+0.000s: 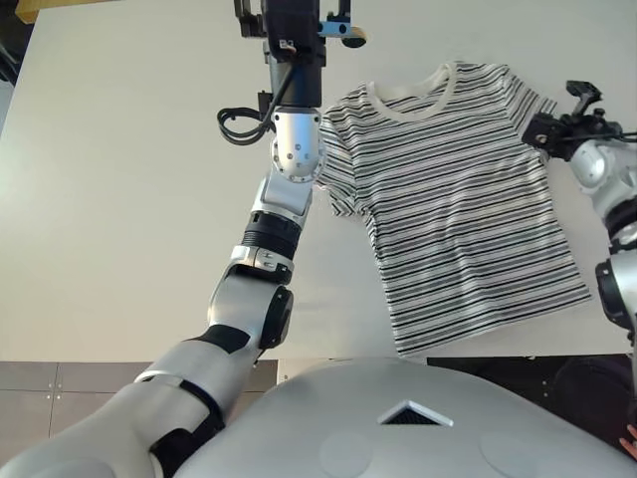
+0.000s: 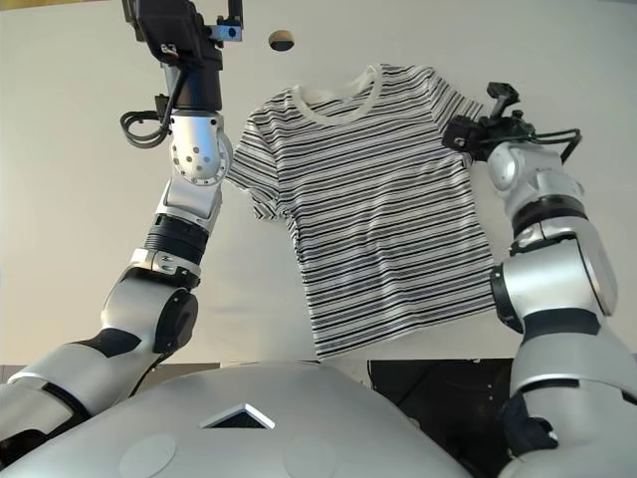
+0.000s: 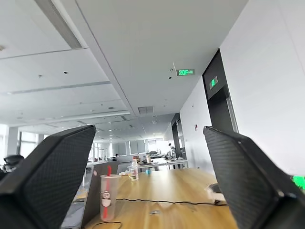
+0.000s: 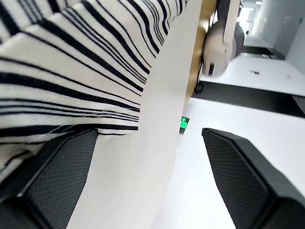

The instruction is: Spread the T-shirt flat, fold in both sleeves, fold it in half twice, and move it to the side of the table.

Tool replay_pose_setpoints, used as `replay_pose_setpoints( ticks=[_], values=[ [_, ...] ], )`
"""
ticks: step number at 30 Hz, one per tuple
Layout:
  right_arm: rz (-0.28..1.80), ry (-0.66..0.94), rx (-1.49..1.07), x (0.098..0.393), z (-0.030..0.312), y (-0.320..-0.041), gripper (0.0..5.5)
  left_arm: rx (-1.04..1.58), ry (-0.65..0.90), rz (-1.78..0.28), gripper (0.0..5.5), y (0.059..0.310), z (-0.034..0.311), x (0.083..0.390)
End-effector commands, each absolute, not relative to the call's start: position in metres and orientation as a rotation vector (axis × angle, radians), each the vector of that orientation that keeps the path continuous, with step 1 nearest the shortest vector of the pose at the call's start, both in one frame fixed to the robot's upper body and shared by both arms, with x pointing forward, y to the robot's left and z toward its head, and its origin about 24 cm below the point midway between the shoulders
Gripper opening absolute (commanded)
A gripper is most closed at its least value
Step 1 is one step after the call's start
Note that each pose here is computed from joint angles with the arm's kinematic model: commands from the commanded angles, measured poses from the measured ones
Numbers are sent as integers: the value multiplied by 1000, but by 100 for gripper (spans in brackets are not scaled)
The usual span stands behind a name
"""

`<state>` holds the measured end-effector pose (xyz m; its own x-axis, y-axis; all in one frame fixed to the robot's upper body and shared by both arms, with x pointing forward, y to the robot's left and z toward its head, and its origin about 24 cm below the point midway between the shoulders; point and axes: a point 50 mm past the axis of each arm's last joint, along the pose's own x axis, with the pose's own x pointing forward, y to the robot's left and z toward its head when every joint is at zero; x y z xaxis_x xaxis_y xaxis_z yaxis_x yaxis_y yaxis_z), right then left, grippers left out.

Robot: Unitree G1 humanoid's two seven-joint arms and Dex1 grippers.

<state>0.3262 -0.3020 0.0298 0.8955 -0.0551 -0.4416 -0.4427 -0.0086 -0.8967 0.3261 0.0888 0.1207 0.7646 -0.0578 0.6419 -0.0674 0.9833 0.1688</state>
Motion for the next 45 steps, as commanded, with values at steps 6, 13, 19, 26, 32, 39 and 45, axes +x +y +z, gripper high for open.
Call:
replay_pose_setpoints(
  ticks=[6, 13, 19, 26, 32, 39, 45],
  values=[
    [138, -83, -1349, 336, 58, -257, 405, 869, -505, -443, 418, 98, 57, 317],
    [80, -344, -1333, 323, 97, -212, 405, 1375, -408, -1007, 418, 100, 0, 292],
    [112, -311, -1336, 312, 88, -205, 405, 1538, -307, -1234, 418, 146, -7, 279],
    [381, -359, -1219, 289, 81, -170, 405, 1738, -133, -1102, 418, 206, 13, 309],
    [638, -431, -1076, 261, 87, -143, 405, 1834, -166, -929, 418, 214, 26, 332],
    [881, -373, -1173, 236, 73, -145, 405, 1656, -524, -553, 418, 218, 85, 348],
    [1214, -105, -1295, 190, 27, -167, 405, 1530, -590, -408, 418, 235, 98, 335]
  ],
)
